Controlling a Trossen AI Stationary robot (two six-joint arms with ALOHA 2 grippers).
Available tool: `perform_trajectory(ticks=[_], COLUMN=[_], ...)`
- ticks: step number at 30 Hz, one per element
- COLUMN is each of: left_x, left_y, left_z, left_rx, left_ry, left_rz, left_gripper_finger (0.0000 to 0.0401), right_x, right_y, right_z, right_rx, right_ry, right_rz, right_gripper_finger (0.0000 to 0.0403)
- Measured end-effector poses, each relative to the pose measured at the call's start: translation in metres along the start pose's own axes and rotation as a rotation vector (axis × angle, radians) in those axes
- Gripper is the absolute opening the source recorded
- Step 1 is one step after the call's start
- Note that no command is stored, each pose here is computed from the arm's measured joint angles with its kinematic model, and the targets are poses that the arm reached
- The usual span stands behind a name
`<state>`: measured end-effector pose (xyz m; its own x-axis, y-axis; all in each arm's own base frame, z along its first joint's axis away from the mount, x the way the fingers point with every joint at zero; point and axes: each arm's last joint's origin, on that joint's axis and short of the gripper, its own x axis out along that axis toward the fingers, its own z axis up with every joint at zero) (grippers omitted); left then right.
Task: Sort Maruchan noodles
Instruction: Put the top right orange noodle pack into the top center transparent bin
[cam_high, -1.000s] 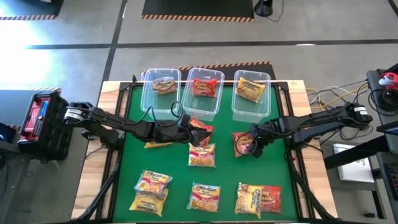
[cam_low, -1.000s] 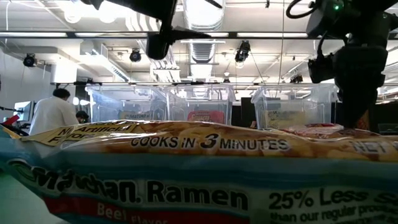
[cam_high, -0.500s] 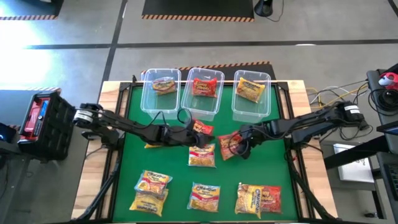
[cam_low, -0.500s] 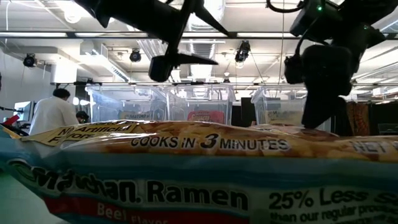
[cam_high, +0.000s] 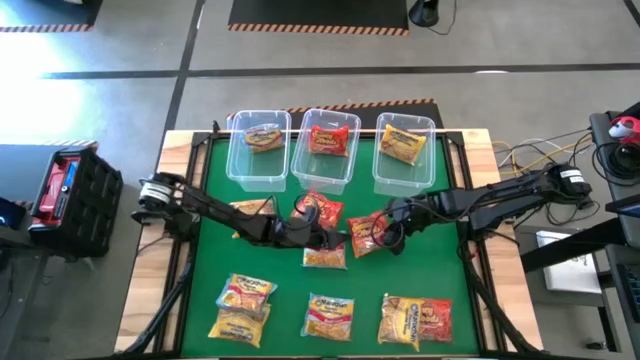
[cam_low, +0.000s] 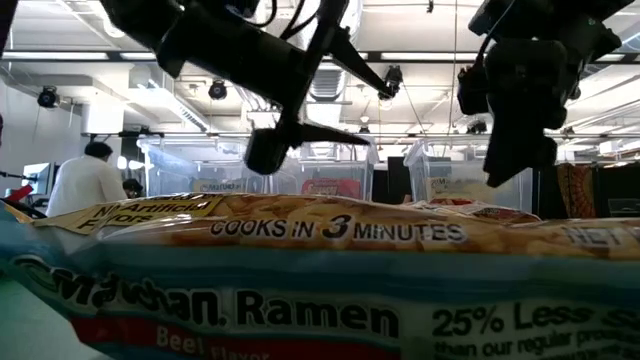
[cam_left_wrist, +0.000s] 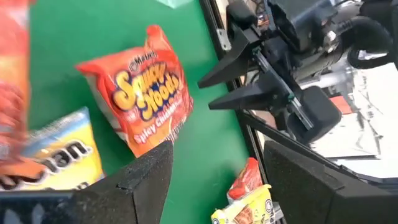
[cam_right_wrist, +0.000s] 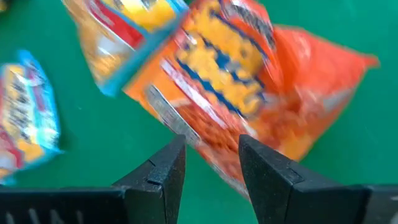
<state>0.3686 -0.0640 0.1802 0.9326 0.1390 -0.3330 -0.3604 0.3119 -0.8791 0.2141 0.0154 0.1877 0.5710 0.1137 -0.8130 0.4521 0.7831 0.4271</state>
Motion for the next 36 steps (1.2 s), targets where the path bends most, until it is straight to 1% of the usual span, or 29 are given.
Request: perform_trajectory(ticks=[3, 5, 13, 17, 23, 28, 31, 36], left_x=[0.008, 0.014, 0.034, 0.04, 0.04, 0.04, 0.04, 0.04], left_y=[0.004, 0.005, 0.006, 0.007, 0.012, 0.012, 0.012, 0.008], left_z=[-0.005, -0.006, -0.013, -0.015, -0.016, -0.015, -0.015, -0.015], left_rx=[-0.024, -0.037, -0.034, -0.032, -0.029, -0.032, -0.036, -0.04], left_ry=[-0.011, -0.022, -0.025, -0.025, -0.053, -0.059, -0.059, -0.059], left_rz=[-0.05, -0.085, -0.076, -0.069, -0.02, -0.016, -0.017, -0.029], left_gripper_finger=[0.0233, 0.0233, 0.0233, 0.0233, 0.0233, 0.0233, 0.0233, 0.0233], right_x=[0.001, 0.003, 0.009, 0.014, 0.02, 0.022, 0.017, 0.005], right_y=[-0.003, -0.003, -0.009, -0.014, -0.024, -0.027, -0.023, -0.006], right_z=[-0.006, -0.008, -0.017, -0.022, -0.03, -0.033, -0.03, -0.013], right_rx=[-0.002, -0.007, -0.022, -0.029, -0.038, -0.034, -0.012, -0.002], right_ry=[0.048, 0.059, 0.083, 0.09, 0.09, 0.088, 0.091, 0.023], right_rz=[-0.036, -0.039, -0.073, -0.101, -0.162, -0.163, -0.152, -0.071], right_gripper_finger=[0.0137, 0.0137, 0.0132, 0.013, 0.0121, 0.0121, 0.012, 0.0119])
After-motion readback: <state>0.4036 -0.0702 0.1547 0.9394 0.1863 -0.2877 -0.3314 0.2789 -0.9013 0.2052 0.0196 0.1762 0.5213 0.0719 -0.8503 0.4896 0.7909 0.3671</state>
